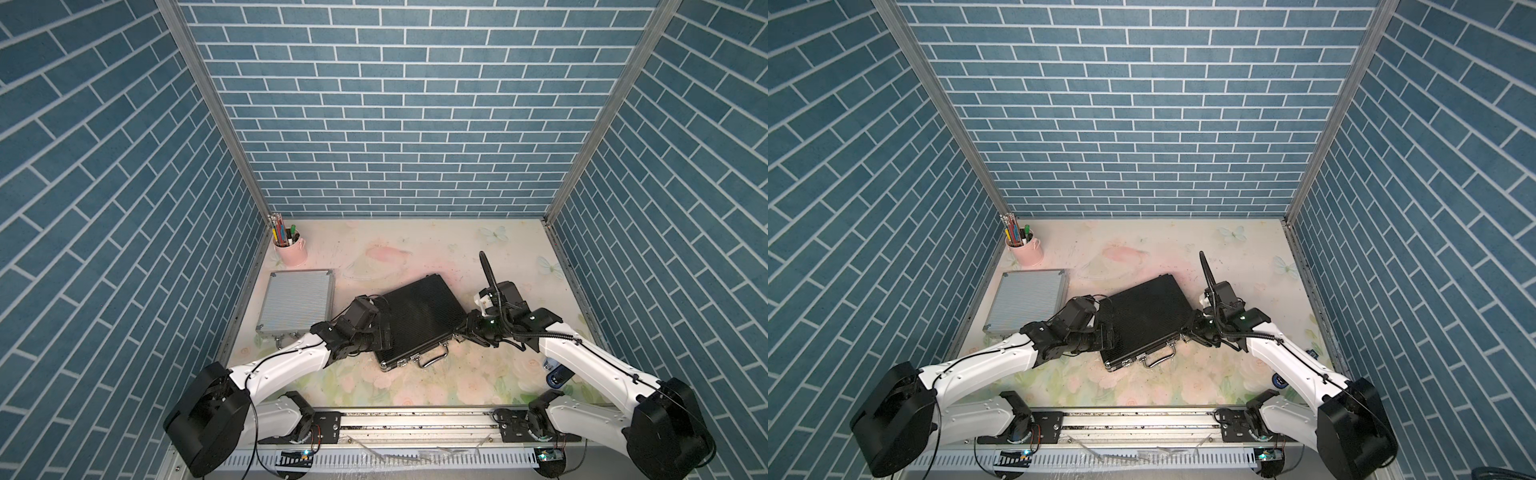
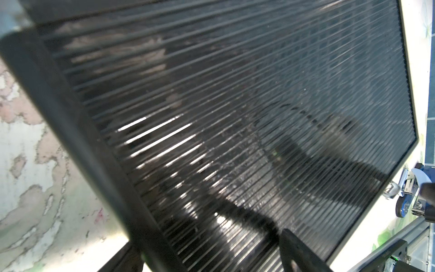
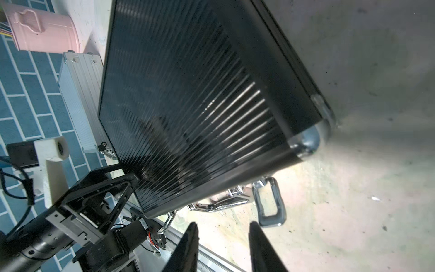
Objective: Close the poker set cases
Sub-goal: Fasten the fastener on the poker set case.
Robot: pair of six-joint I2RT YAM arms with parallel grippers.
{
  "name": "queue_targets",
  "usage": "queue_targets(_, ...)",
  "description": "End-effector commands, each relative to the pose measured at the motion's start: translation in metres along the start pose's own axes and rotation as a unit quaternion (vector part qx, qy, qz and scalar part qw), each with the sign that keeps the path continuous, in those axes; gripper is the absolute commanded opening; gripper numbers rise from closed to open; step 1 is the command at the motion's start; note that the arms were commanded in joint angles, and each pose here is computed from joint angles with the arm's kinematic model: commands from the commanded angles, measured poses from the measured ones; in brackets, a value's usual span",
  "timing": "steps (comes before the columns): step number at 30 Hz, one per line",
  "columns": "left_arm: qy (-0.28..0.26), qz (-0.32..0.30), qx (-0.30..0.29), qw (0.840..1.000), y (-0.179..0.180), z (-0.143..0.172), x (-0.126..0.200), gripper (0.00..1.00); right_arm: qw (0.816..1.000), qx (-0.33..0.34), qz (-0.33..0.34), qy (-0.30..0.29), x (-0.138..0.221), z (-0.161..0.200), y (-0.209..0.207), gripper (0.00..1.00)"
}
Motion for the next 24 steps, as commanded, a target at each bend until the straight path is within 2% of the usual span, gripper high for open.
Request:
queue_targets(1, 0.024, -0.041, -0.007, 0.999, 0.015, 0.01, -0.008, 0.88, 0.999, -0.031, 0.001, -0.028, 0.001, -0.002, -0.001, 0.33)
queue_targets(11, 0.033, -0.039, -0.007, 0.999, 0.016, 0.012, -0.008, 0.87, 0.998, -0.052, 0.015, -0.041, -0.005, 0.002, -0.017, 0.19)
queue_targets(24, 0.038, -0.038, -0.006, 0.999, 0.016, 0.014, -0.009, 0.88, 0.996, -0.071, 0.022, -0.053, -0.016, 0.003, -0.031, 0.13)
Point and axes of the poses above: each gripper's point midway between its finger pads, its own x axis back along the fingers, its own y axis along the line the jaws close on, z = x × y, the point moved 7 cm from there along x, back along the fingers, and after that the axes turned 1 degree about -x, right-handed, at the moved point
